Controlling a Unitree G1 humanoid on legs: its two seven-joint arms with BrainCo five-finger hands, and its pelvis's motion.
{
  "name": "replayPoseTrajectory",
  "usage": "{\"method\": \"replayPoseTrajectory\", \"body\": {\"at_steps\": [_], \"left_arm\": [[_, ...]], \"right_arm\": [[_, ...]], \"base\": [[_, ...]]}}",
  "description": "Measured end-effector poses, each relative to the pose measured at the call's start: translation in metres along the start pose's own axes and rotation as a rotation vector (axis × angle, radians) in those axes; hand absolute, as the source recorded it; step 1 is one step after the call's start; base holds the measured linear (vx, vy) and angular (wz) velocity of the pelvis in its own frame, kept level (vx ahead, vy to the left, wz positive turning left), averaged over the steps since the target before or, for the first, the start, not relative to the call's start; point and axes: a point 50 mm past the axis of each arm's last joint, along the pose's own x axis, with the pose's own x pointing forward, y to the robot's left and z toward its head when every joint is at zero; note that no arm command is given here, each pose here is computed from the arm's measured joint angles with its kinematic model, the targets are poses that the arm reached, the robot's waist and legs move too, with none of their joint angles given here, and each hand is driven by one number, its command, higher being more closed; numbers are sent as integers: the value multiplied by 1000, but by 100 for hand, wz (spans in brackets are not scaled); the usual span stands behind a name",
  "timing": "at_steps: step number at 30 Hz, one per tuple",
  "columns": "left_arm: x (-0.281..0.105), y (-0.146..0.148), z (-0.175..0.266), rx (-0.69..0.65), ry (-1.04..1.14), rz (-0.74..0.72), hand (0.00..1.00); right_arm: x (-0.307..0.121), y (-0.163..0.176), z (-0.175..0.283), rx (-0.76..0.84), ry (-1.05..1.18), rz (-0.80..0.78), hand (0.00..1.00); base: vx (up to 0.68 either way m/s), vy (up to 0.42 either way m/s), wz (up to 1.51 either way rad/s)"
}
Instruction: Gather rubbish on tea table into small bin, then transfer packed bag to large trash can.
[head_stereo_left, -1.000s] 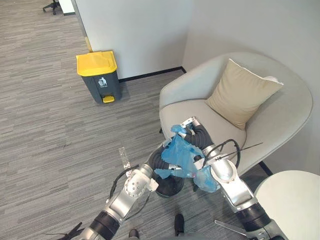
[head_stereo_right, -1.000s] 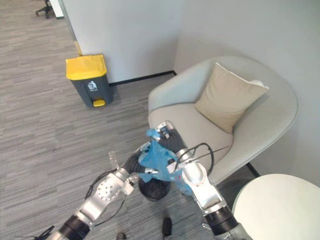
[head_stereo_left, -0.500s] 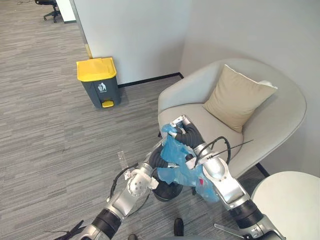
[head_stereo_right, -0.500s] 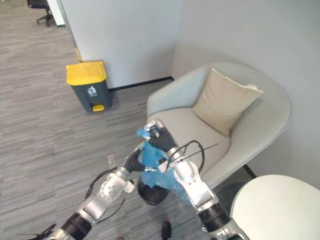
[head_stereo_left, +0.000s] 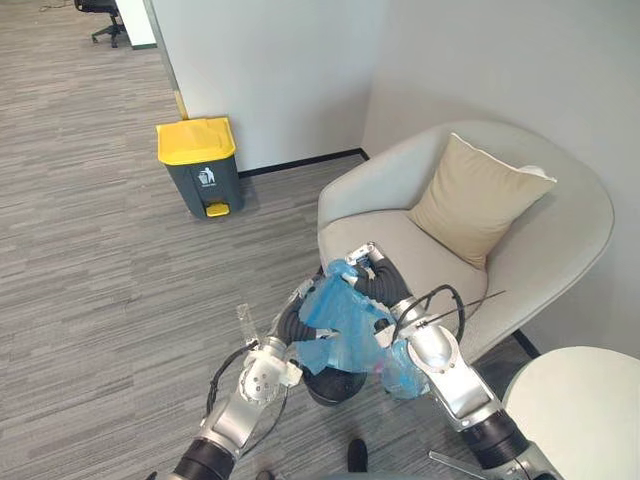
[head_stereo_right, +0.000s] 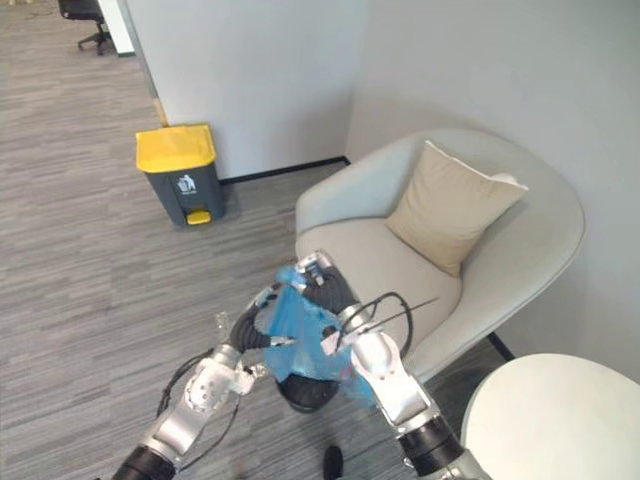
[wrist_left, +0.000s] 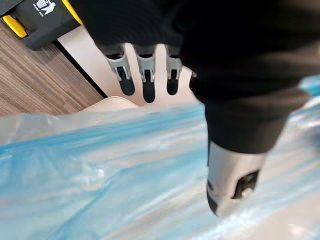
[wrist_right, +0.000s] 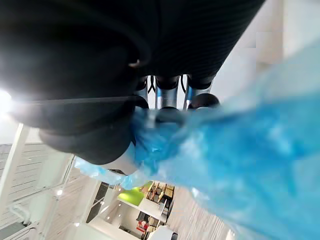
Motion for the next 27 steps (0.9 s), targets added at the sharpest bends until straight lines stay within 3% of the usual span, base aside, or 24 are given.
{"method": "replayPoseTrajectory", "body": {"at_steps": [12, 17, 27], "left_arm": [[0, -18, 0, -13, 7, -60, 0], [3, -27, -3, 44, 12, -109, 0], [11, -14, -20, 78, 100, -52, 0]], "right_arm": [[1, 6, 2, 37, -6, 5, 100], [1, 16, 3, 59, -10, 58, 100], [12, 16, 16, 124, -76, 87, 100]], "base": [[-2, -1, -1], [-13, -4, -7], [0, 0, 0]]}}
